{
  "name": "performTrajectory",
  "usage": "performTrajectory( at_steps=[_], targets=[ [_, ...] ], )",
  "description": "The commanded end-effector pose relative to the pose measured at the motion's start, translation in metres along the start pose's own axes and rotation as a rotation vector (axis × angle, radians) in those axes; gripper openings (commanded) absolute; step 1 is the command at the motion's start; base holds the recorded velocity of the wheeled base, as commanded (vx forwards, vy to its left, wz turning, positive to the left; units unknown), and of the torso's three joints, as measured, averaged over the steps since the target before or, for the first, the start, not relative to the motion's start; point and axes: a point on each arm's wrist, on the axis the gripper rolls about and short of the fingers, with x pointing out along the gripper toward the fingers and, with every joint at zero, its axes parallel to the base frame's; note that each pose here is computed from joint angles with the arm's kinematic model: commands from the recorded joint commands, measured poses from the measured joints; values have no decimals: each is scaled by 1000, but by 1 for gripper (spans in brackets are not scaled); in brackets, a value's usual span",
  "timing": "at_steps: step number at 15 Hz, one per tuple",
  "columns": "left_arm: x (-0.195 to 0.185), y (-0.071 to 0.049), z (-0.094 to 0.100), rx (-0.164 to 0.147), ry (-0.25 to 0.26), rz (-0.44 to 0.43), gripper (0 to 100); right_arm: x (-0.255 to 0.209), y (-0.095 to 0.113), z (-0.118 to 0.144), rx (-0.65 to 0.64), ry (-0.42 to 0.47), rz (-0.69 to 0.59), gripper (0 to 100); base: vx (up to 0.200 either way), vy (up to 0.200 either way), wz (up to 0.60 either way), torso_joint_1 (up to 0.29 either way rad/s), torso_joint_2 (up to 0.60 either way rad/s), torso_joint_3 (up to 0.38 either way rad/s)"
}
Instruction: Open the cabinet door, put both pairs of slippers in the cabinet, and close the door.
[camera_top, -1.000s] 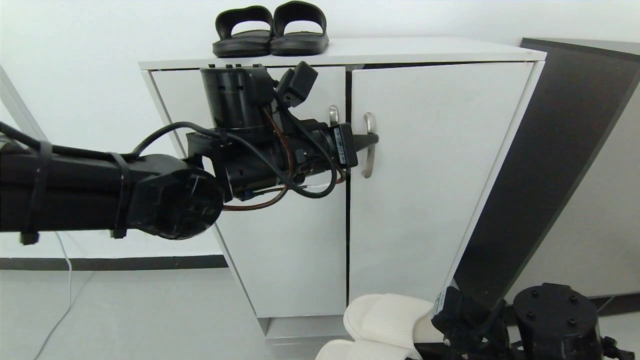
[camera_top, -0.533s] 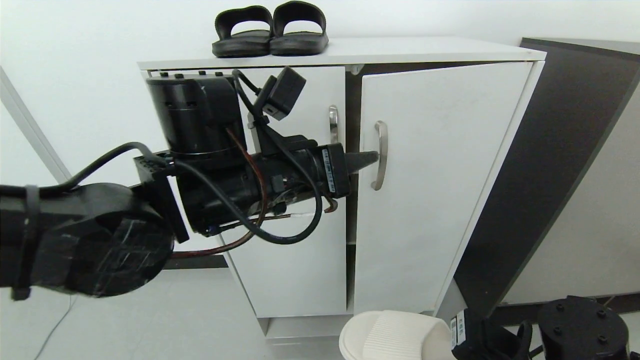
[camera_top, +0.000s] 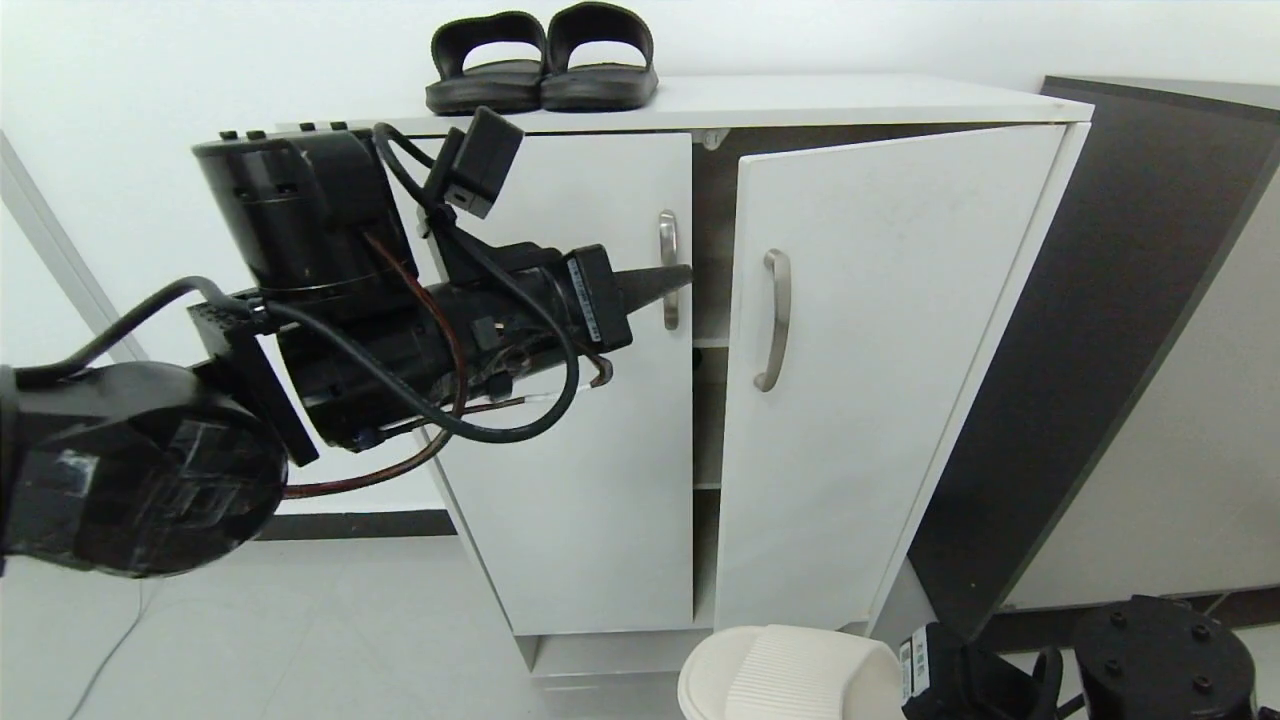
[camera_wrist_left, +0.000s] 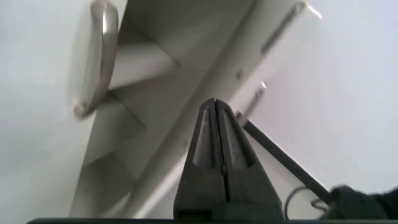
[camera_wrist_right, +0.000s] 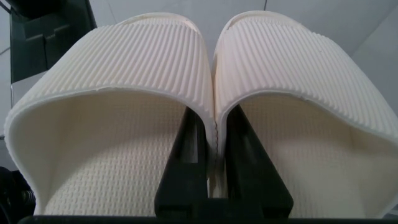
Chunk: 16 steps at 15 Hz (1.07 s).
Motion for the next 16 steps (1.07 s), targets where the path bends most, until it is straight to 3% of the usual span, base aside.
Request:
performTrajectory(
  at_steps=[1,3,6,9,11,12,15,16],
  targets=[
    [25,17,-10,-4,7,11,0,1,0,0,0,3,1,0,0,0,0,0,0,0],
    [42,24,-11,-3,-2,6,0,1,0,0,0,3,2,0,0,0,0,0,0,0],
    [63,33,-10,-31,-24,-2,0,1,0,-1,0,4,2,0,0,0,0,0,0,0],
    [69,35,-12,-32,-25,-3,0,1,6,-4,-27,21,25,0,0,0,0,0,0,0],
    [69,35,-12,-33,-31,3,0,0,13,-9,-37,40,56,0,-200,0,0,5,2,7],
    [69,33,-14,-32,-26,-1,0,-1,16,-10,-42,42,69,0,-200,0,0,2,2,-2],
    [76,-2,-39,13,-12,-112,0,-3,25,-12,-71,49,103,0,-200,0,0,2,-1,2],
    [76,-7,-41,20,-14,-129,0,-3,26,-13,-78,50,106,0,-200,0,0,2,-7,2]
  ],
)
